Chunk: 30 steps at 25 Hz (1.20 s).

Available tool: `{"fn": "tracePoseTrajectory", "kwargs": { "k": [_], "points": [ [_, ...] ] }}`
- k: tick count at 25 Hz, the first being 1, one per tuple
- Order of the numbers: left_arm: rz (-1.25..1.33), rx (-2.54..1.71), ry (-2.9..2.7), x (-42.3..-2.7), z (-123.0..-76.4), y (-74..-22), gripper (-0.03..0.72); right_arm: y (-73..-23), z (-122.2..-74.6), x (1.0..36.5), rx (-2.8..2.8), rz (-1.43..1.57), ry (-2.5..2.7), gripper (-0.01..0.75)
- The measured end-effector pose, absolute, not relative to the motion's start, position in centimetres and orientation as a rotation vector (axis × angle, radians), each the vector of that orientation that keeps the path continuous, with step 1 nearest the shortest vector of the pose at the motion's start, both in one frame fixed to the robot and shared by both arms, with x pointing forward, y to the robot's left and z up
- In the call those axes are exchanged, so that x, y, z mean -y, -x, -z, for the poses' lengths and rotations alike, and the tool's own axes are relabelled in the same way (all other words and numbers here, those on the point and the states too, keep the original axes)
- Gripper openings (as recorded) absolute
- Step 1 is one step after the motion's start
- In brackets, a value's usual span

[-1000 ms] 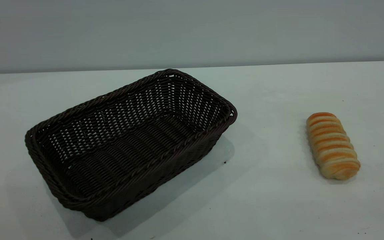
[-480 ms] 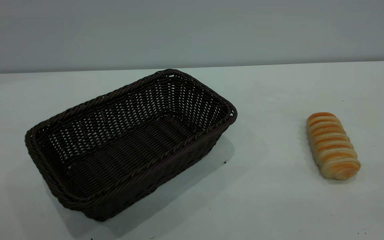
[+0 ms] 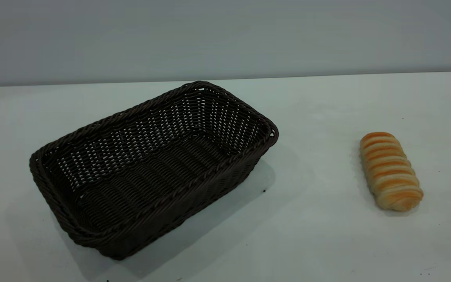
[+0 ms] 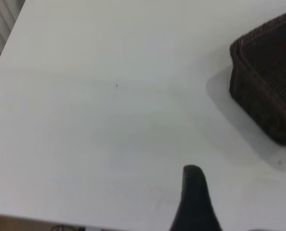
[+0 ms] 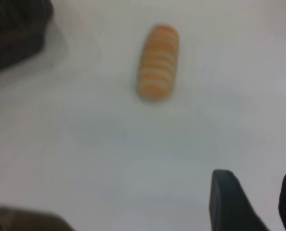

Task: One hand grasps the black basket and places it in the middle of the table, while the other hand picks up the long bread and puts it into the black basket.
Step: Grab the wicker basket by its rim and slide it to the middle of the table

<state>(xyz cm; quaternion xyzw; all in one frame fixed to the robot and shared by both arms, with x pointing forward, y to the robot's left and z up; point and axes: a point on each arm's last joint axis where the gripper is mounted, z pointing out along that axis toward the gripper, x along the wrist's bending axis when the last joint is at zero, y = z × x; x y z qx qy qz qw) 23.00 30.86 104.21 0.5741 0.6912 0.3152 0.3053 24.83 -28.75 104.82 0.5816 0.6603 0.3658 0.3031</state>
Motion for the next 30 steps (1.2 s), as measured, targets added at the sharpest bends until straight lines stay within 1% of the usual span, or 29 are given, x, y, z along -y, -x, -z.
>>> {"fn": "tracePoseTrajectory", "kwargs": {
  "k": [5, 10, 12, 16, 21, 25, 30],
  "points": [
    [-0.758, -1.911, -1.476, -30.8, -104.9, -26.2, 0.594, -26.8, -106.3, 28.4, -1.659, -1.101, -1.523, 0.281],
    [-0.612, -2.036, -1.431, -30.5, -104.7, -30.8, 0.594, -29.4, -106.1, 28.4, -1.707, -1.051, -1.608, 0.353],
    [-0.564, -2.082, -1.45, -30.5, -104.2, -32.7, 0.594, -29.8, -105.8, 28.4, -1.735, -1.027, -1.637, 0.368],
    [-0.431, -2.192, -1.423, -30.2, -102.3, -36.9, 0.594, -29.7, -105.5, 28.4, -1.781, -0.992, -1.636, 0.374],
    [-0.215, -2.309, -1.307, -29.4, -98.7, -41.6, 0.594, -29.5, -105.3, 28.2, -1.838, -0.969, -1.612, 0.374],
    [-0.077, -2.317, -1.32, -28.0, -95.9, -43.9, 0.594, -29.5, -105.5, 27.9, -1.851, -1.012, -1.595, 0.375],
    [-0.013, -2.305, -1.341, -26.4, -93.0, -45.8, 0.594, -29.5, -105.6, 27.5, -1.874, -1.058, -1.572, 0.375]
  ]
}}
